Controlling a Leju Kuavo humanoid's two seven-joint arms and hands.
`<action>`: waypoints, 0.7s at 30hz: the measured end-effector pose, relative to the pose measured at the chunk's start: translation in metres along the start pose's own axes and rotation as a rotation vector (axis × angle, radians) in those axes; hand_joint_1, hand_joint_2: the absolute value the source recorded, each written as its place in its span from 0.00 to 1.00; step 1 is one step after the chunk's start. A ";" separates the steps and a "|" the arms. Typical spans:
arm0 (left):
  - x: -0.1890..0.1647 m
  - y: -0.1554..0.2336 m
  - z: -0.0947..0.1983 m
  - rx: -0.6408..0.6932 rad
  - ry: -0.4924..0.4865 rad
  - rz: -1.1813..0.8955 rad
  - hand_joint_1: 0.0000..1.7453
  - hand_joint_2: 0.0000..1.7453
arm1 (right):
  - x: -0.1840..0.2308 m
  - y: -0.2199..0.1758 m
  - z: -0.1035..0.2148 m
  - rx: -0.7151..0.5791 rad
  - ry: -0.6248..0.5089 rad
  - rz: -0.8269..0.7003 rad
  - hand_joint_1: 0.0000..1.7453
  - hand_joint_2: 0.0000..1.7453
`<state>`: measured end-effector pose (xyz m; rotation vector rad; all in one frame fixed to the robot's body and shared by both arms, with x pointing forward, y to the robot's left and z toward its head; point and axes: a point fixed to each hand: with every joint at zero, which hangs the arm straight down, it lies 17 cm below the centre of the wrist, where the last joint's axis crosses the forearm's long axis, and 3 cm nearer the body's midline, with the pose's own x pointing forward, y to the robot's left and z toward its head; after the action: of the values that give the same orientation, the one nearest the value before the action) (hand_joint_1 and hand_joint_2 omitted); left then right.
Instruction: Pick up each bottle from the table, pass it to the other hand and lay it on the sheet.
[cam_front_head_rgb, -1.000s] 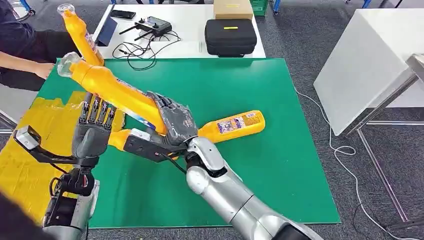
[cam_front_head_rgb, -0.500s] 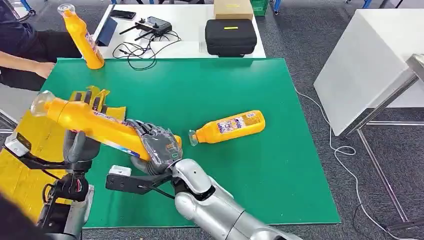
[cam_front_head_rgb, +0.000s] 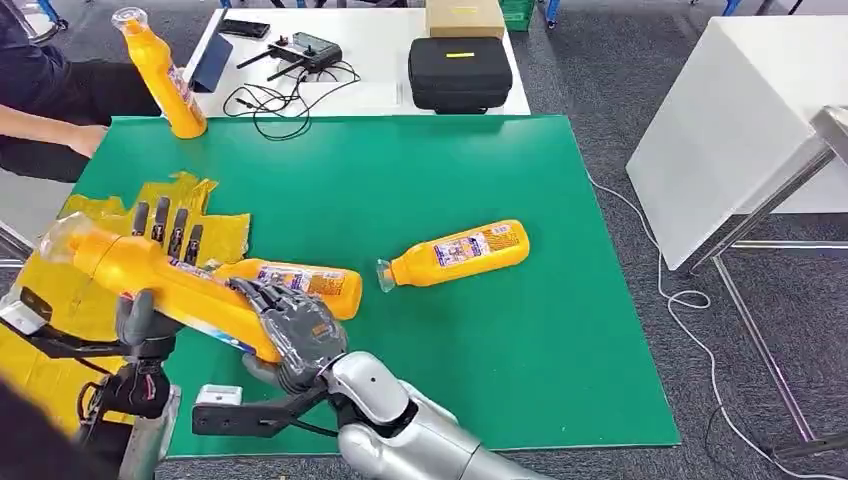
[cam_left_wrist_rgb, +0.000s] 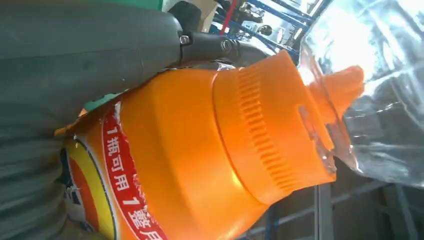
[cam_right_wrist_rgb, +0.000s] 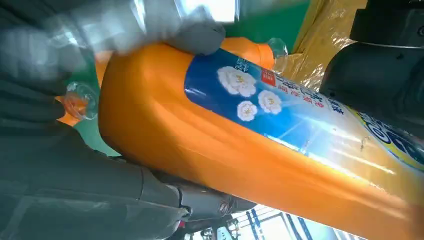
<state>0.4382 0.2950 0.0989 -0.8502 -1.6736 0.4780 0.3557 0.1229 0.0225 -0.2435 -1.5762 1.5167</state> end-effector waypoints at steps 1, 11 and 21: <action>0.000 0.001 0.001 0.002 0.001 -0.001 0.00 1.00 | 0.000 0.000 0.000 0.000 0.000 0.000 1.00 1.00; 0.000 0.005 0.004 0.010 0.008 -0.005 0.00 1.00 | 0.001 0.003 0.001 0.006 -0.003 0.006 1.00 1.00; 0.001 0.007 0.005 0.011 0.008 -0.008 0.88 1.00 | 0.001 0.003 0.001 0.005 -0.003 0.009 1.00 1.00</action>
<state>0.4350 0.3003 0.0932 -0.8361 -1.6645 0.4775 0.3526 0.1235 0.0204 -0.2465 -1.5757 1.5284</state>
